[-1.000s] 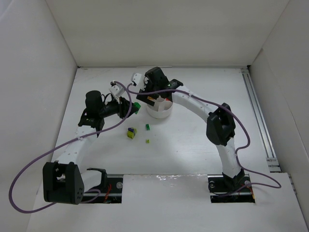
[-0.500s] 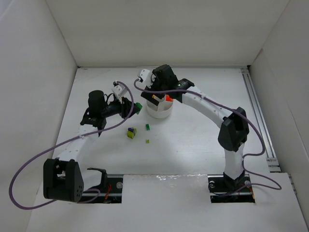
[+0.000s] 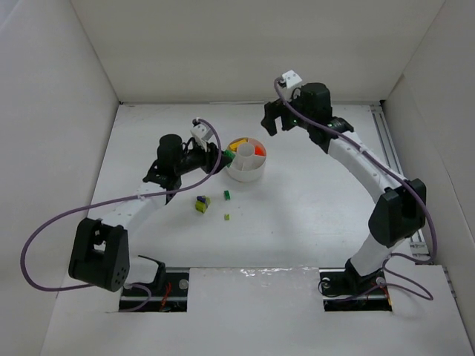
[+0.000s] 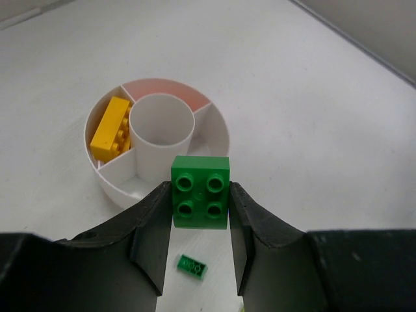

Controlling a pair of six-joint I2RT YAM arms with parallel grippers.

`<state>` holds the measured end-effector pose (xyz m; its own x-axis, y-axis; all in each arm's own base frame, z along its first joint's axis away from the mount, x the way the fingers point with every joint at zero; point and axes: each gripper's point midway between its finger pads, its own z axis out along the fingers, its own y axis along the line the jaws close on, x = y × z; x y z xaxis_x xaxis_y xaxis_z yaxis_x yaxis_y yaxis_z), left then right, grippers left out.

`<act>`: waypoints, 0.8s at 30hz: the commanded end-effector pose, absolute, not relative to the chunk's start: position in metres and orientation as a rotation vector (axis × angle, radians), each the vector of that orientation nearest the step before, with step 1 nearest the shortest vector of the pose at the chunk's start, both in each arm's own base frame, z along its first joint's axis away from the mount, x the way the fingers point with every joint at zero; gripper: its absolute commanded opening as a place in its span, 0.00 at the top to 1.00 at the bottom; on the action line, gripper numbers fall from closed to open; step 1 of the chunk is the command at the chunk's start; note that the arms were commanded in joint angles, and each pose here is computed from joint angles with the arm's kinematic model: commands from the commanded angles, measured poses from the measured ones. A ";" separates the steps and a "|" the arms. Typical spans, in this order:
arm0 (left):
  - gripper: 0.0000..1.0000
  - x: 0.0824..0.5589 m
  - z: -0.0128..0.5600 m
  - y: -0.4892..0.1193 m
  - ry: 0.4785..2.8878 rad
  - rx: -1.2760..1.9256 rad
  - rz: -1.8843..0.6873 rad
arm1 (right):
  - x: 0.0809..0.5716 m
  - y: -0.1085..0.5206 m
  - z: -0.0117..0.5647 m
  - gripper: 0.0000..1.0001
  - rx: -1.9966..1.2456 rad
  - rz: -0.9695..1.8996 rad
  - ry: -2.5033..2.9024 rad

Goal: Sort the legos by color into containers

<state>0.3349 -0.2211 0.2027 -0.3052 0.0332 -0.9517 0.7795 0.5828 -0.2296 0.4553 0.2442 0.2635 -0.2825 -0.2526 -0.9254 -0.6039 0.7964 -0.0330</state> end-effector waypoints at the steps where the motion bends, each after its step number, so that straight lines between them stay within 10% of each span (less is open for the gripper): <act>1: 1.00 0.357 0.221 -0.228 1.657 0.543 -0.859 | 0.451 0.253 0.313 0.00 -0.544 0.670 1.743; 24: 0.97 0.379 0.195 -0.246 1.663 0.299 -0.984 | 0.442 0.243 0.311 0.00 -0.658 0.787 1.684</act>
<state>0.3773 -0.2433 0.1820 -0.3900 -0.2620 -0.8828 0.6200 0.6340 -0.4621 0.4475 0.2384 0.2839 -0.3389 -0.0320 -0.9403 -0.7152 0.6581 0.2354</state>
